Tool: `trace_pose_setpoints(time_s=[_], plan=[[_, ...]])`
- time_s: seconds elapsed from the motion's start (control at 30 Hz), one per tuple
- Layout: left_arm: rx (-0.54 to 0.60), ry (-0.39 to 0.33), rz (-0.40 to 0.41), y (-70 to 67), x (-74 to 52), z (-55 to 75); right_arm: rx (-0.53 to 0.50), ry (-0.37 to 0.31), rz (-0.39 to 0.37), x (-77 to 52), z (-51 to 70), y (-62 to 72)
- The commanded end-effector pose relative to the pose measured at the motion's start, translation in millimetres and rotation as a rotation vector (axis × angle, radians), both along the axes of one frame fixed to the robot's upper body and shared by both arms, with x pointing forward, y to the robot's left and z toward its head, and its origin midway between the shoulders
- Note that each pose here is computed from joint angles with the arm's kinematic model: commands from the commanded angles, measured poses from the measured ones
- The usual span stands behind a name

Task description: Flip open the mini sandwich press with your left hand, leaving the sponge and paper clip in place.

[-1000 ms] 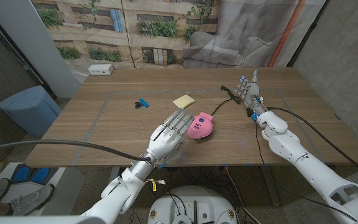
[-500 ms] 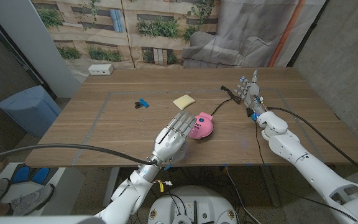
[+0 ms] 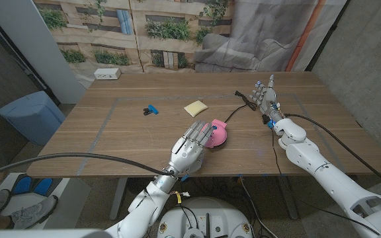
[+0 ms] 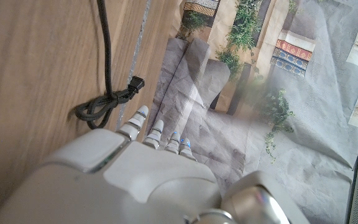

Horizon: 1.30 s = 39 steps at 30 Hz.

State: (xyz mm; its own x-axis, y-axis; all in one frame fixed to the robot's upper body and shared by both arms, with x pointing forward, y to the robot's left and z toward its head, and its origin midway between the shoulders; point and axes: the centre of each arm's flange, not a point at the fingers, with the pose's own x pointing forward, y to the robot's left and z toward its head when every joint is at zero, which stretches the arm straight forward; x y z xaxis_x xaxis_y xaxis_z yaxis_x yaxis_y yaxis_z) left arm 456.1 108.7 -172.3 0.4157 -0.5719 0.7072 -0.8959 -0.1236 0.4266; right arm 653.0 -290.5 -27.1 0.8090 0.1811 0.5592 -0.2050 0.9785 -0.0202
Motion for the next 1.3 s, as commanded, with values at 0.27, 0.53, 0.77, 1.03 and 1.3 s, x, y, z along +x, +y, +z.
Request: trace_pose_setpoints(time_s=[0.27, 0.53, 0.77, 1.03, 1.3], plan=[[0.041, -0.01, -0.001, -4.1, 12.3, -7.5, 0.0, 0.0, 0.0, 0.0, 0.0, 0.1], [0.046, -0.014, -0.002, 0.5, 16.9, -8.2, 0.0, 0.0, 0.0, 0.0, 0.1, 0.0], [0.042, -0.033, -0.017, -1.5, 22.6, -5.5, 0.0, 0.0, 0.0, 0.0, 0.1, 0.0], [0.026, -0.039, -0.026, -6.8, 26.1, -1.5, 0.0, 0.0, 0.0, 0.0, 0.1, 0.0], [0.018, -0.035, -0.03, -10.5, 26.4, -0.2, 0.0, 0.0, 0.0, -0.1, 0.0, 0.1]])
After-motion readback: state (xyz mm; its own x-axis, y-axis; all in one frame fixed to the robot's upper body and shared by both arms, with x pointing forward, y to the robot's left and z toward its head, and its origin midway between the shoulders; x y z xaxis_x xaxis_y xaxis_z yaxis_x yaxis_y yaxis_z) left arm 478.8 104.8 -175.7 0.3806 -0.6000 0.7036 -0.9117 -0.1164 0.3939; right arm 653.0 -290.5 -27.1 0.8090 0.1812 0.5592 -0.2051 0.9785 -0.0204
